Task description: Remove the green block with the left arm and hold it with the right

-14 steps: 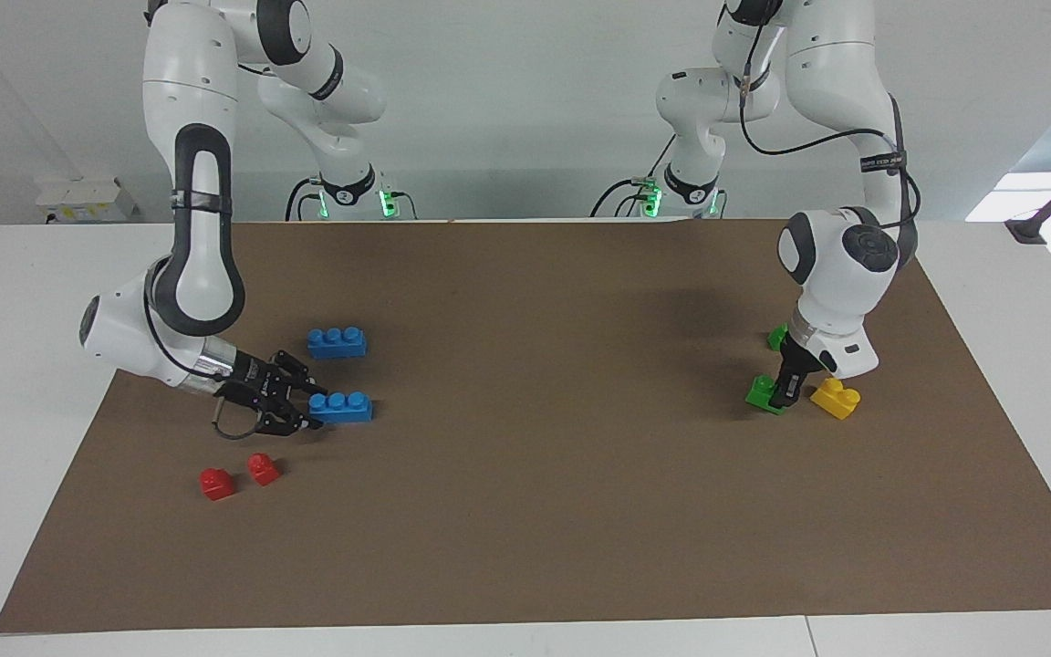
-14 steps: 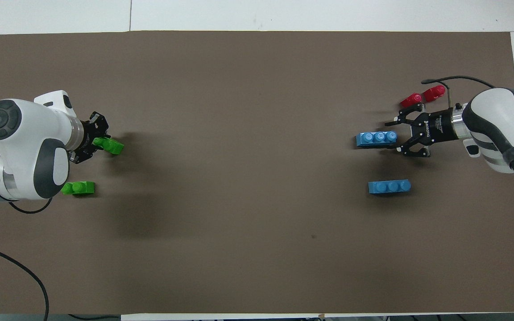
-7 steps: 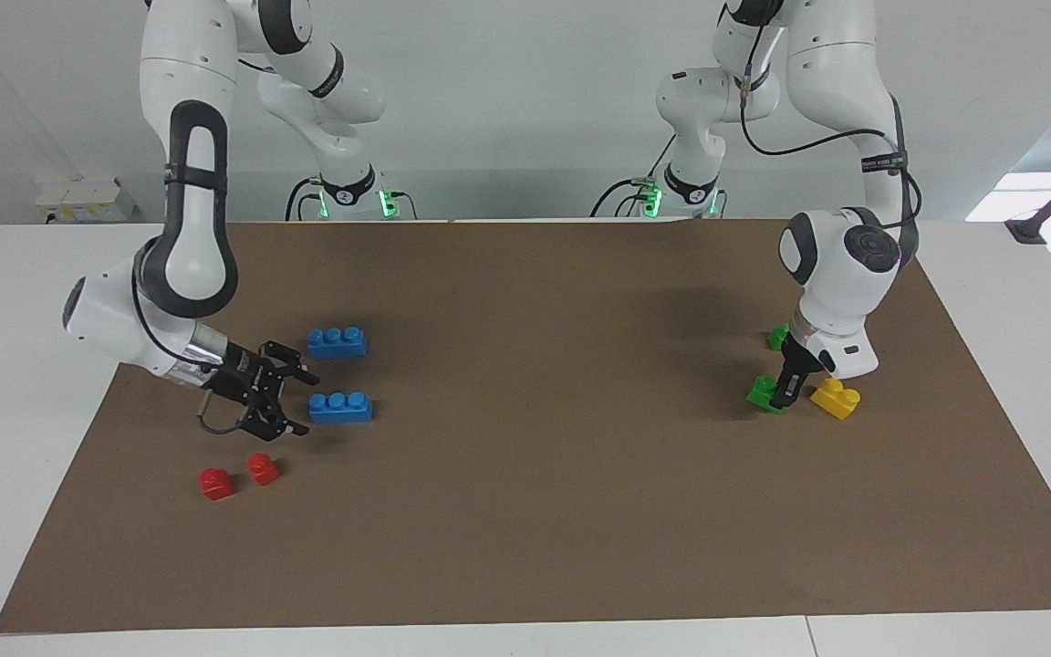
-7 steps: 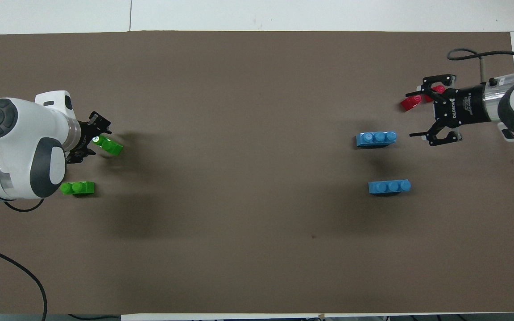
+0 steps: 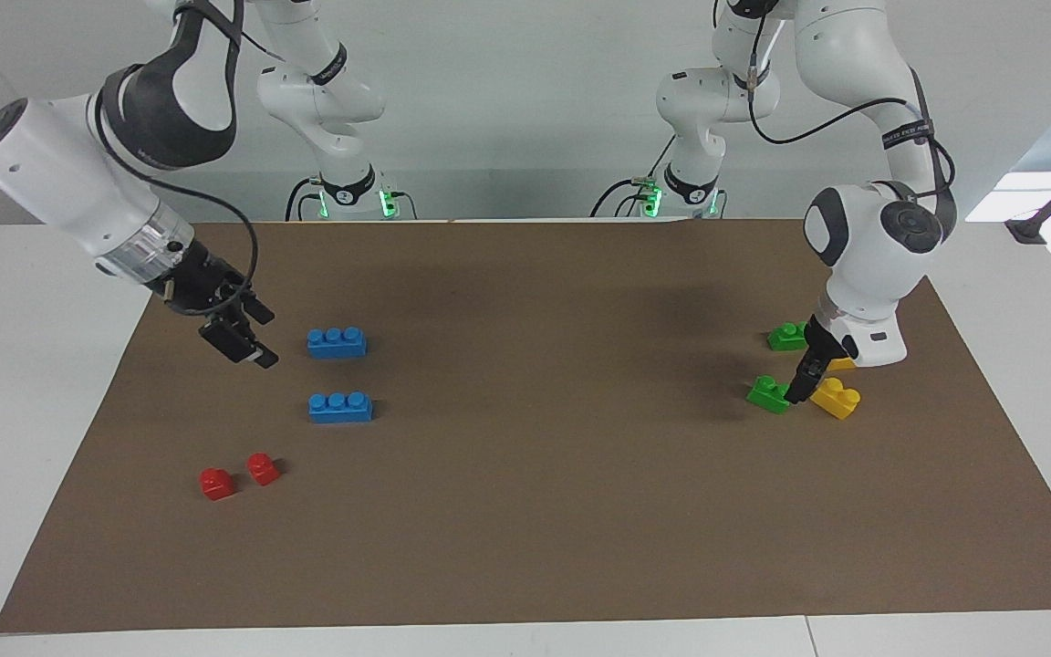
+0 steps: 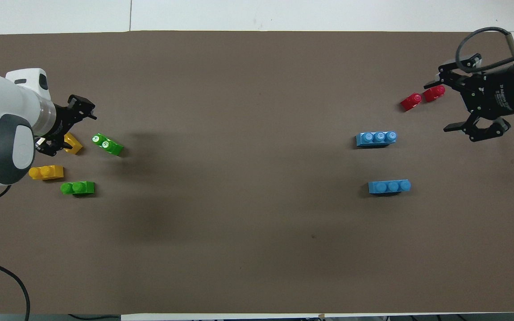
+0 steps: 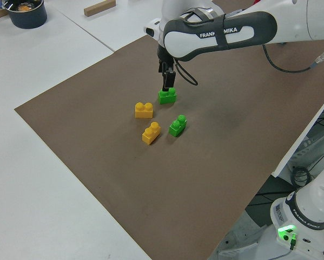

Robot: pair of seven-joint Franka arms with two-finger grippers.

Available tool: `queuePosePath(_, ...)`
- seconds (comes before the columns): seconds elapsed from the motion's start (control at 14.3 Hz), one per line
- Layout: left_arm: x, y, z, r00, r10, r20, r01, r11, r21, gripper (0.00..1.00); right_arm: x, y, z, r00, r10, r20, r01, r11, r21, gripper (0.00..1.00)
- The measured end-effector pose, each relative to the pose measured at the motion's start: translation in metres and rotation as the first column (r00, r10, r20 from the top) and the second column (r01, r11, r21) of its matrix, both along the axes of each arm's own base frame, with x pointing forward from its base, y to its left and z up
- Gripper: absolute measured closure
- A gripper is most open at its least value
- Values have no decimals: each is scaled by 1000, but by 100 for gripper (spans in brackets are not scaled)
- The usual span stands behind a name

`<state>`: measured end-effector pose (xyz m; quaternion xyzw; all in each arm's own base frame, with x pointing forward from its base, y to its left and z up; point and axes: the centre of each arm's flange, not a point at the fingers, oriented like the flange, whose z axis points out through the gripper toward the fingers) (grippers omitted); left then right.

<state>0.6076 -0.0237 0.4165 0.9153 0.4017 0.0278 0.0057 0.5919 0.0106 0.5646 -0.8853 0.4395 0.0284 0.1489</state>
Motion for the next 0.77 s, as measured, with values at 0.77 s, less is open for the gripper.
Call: queuePosePath(0.77,-48,5,162,854,-518,-41,519,854,24,0,-49,-9,39,784,613,-96,-614,744,-262,0)
